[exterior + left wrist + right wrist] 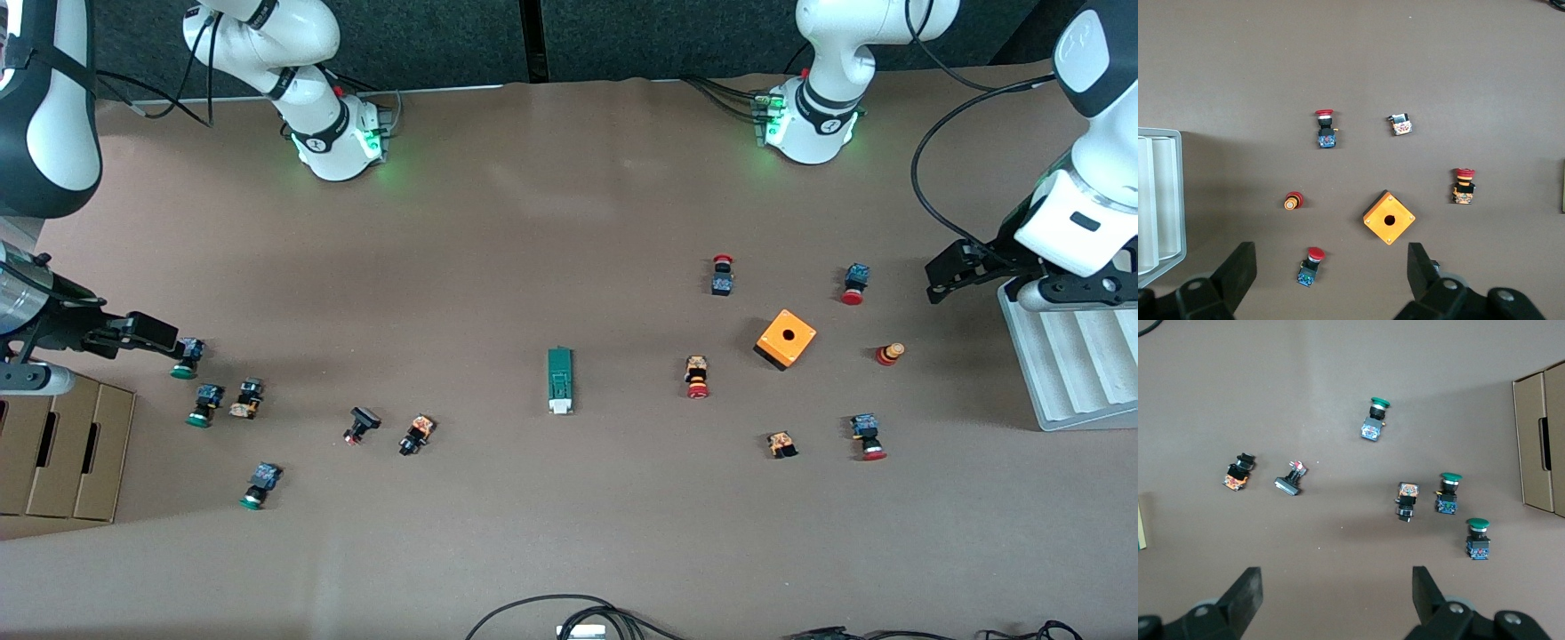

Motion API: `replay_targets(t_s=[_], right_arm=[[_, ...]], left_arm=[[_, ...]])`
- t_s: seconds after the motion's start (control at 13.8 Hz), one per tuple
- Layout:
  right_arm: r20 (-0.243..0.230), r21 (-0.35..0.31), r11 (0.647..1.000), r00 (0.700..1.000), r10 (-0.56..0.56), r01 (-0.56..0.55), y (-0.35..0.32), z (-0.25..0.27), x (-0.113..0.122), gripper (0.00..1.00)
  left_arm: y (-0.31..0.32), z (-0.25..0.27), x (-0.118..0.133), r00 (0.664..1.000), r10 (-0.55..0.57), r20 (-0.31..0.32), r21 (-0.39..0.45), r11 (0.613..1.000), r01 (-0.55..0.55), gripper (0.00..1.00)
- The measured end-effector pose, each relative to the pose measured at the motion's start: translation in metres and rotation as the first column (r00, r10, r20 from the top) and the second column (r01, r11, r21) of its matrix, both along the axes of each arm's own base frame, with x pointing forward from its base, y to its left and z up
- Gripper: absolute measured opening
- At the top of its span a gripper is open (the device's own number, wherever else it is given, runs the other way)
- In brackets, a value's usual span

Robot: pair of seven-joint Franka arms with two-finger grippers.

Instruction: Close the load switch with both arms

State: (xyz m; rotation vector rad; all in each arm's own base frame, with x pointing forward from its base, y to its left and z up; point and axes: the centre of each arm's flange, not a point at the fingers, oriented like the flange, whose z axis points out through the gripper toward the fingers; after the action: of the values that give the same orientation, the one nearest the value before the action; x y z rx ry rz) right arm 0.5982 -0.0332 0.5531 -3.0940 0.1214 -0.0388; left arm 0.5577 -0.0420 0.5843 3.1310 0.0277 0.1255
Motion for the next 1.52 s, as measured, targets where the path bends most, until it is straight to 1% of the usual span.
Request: replay_targets(t_s=[0.15,0.51,0.8,1.09,1.38,1.52], right_arm=[[0.010,0.001,1.000,1.000,0.001,-0.001,0.000,0.009,-0.004,1.00],[0.016,0.004,1.000,1.000,0.001,-0.001,0.000,0.022,-0.013,1.00],[0.021,0.003,1.000,1.000,-0.002,0.002,-0.001,0.021,-0.012,1.00],[0.015,-0.001,1.000,1.000,-0.001,0.001,-0.001,0.015,-0.011,1.00],[0.039,-0.007,1.000,0.999,0.008,-0.008,0.004,0.016,-0.008,1.00],[0.036,-0.007,1.000,0.999,0.007,-0.006,0.003,0.015,-0.009,1.00]], left_arm=[[0.000,0.000,0.000,1.000,0.000,-0.002,0.000,1.000,0.000,1.00],[0.000,0.000,0.000,1.000,0.000,-0.003,0.000,1.000,0.000,1.00],[0.000,0.000,0.000,1.000,0.000,-0.003,0.000,1.000,0.000,1.00],[0.000,0.000,0.000,1.000,0.000,-0.003,0.000,1.000,0.000,1.00],[-0.001,0.002,-0.001,1.000,-0.003,-0.008,0.002,1.000,0.003,1.00],[-0.005,0.003,-0.002,1.000,-0.010,-0.009,0.002,1.000,0.010,1.00]])
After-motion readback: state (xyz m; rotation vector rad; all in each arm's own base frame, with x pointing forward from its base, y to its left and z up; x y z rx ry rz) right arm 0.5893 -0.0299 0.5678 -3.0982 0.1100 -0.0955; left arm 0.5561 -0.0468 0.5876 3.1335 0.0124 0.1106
